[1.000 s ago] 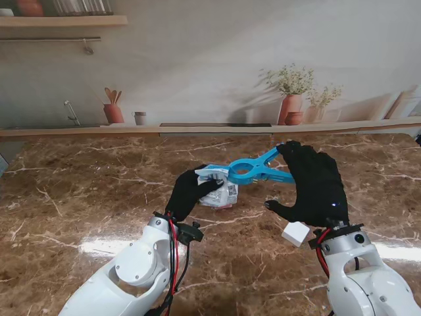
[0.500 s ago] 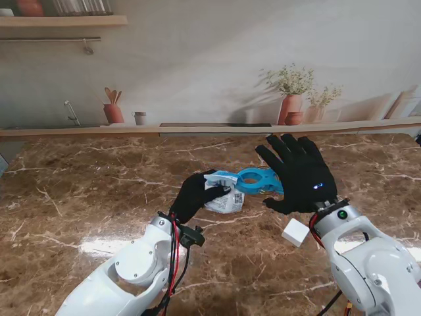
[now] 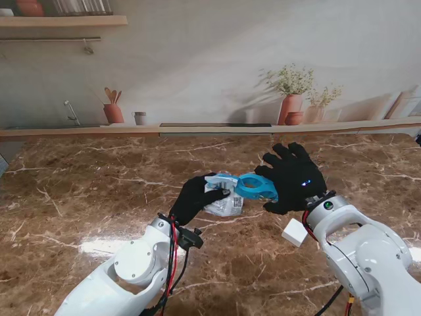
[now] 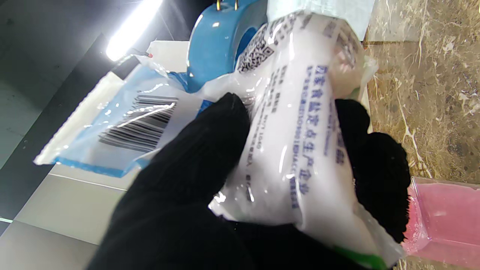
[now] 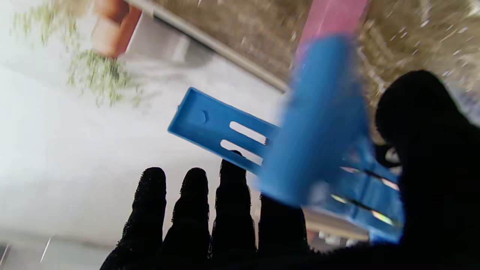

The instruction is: Fill the seasoning bottle

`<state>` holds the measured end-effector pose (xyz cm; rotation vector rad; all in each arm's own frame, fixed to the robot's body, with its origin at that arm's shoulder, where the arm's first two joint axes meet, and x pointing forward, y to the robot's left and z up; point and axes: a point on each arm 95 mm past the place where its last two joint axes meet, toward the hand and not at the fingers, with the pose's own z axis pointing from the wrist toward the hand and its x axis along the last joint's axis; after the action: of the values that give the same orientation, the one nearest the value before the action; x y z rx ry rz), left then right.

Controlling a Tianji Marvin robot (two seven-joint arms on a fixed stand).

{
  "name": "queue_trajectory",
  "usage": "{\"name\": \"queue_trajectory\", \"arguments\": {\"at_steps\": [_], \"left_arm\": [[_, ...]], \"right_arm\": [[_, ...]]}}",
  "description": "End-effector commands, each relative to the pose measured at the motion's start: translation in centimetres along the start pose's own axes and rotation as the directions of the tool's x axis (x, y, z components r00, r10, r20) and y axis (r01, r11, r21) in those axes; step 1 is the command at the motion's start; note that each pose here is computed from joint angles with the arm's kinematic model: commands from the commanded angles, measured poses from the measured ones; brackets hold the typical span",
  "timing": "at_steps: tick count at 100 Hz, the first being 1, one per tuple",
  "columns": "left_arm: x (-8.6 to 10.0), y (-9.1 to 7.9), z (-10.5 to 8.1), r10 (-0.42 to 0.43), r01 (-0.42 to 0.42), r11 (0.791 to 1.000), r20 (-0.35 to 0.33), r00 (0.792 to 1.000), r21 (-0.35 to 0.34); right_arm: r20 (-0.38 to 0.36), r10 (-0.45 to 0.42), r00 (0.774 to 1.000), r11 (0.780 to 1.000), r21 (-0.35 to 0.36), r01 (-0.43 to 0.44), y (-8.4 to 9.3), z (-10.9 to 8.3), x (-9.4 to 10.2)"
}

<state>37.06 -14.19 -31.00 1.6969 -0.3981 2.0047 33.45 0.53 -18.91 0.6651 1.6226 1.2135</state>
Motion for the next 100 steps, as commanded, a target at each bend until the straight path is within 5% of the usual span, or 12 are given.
{"name": "queue_trajectory", "arguments": {"at_steps": [1,19,55,100], "left_arm": [[0.3,0.3,0.1,-0.006,0.006,1.0,-0.018,1.0,0.006],[0.4,0.2,0.0,-0.009,0.01,1.0,-0.033,0.999,0.014],[0.6,0.4,-0.2,-0.013,0.014,1.0,-0.038,0.999,0.021],[0.5,0.4,-0.3,-0.021,0.023,0.999,-0.044,0.999,0.045]], "right_arm": [[-0.017,0.022,1.0,0.999,0.027,-0.022,-0.4,0.0,0.3],[-0.008,0.048,0.999,0.997,0.053,-0.047,-0.9,0.4,0.5],[0.055,0.036,0.998,0.998,-0.06,-0.032,-1.0,1.1,0.3],[0.069,0.232,0.97,0.966,-0.13,-0.222,0.2,1.1,0.2]]}}
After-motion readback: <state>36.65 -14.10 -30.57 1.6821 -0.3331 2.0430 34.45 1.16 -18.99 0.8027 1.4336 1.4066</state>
